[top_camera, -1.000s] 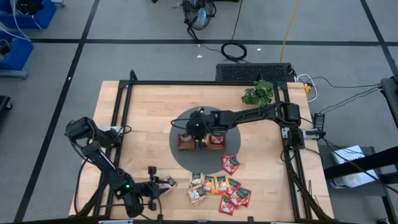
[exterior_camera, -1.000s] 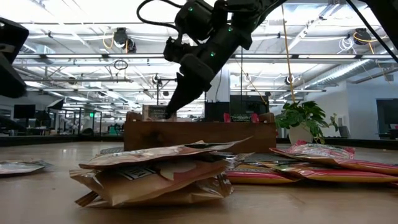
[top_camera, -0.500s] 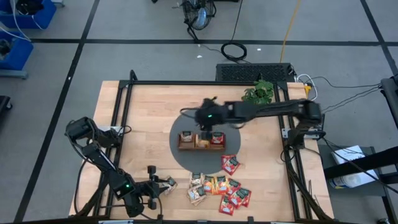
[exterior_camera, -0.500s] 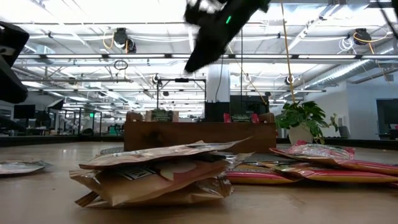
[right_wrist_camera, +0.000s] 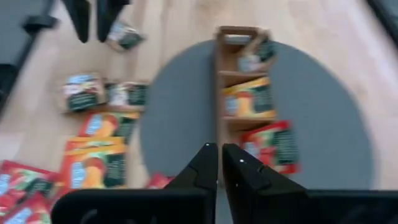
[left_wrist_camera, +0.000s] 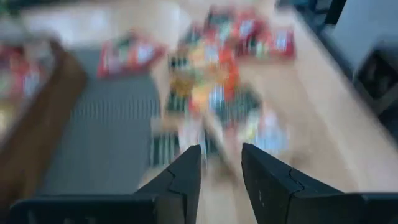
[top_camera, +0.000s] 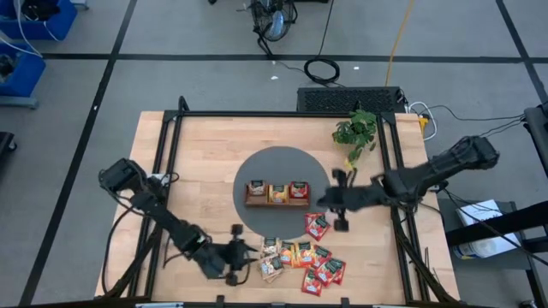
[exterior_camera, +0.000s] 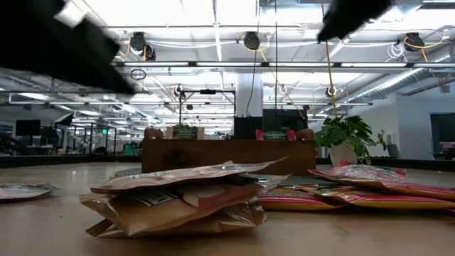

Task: Pick & Place Tea
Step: Put the red tea bag into the right section of the wooden organizer

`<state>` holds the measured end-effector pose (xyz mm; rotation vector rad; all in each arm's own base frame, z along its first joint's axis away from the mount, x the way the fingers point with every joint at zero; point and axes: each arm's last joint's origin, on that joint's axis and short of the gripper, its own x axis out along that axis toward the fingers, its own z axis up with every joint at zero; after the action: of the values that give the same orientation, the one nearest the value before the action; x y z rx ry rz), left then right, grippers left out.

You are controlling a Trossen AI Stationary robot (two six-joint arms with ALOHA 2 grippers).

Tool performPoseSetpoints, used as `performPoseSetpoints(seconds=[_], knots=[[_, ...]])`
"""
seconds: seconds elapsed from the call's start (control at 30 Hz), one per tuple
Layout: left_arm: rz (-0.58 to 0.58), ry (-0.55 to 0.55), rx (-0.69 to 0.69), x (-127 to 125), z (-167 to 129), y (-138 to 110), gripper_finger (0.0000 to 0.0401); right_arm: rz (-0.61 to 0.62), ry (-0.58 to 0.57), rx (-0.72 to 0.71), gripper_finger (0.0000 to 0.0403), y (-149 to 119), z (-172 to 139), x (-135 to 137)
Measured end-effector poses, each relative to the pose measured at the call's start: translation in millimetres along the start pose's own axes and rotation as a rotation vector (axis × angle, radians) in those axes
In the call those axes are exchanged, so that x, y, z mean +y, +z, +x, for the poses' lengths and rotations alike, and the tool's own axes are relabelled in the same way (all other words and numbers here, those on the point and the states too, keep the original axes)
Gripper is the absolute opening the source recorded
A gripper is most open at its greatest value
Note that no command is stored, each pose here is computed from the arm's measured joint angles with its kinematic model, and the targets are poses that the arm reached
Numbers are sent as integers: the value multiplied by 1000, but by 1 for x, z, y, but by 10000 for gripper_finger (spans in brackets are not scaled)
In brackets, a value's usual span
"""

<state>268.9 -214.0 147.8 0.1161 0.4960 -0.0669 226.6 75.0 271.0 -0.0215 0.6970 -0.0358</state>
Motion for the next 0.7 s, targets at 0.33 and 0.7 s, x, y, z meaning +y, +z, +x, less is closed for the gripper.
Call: performPoseSetpoints(seconds=[0.33,0.7], knots=[[172,4,17,34,43,65,120,106,151,-174,2,-76,25,18],[195,-35,159,55,50,84,120,-4,146,-445,1,-87,28,24]])
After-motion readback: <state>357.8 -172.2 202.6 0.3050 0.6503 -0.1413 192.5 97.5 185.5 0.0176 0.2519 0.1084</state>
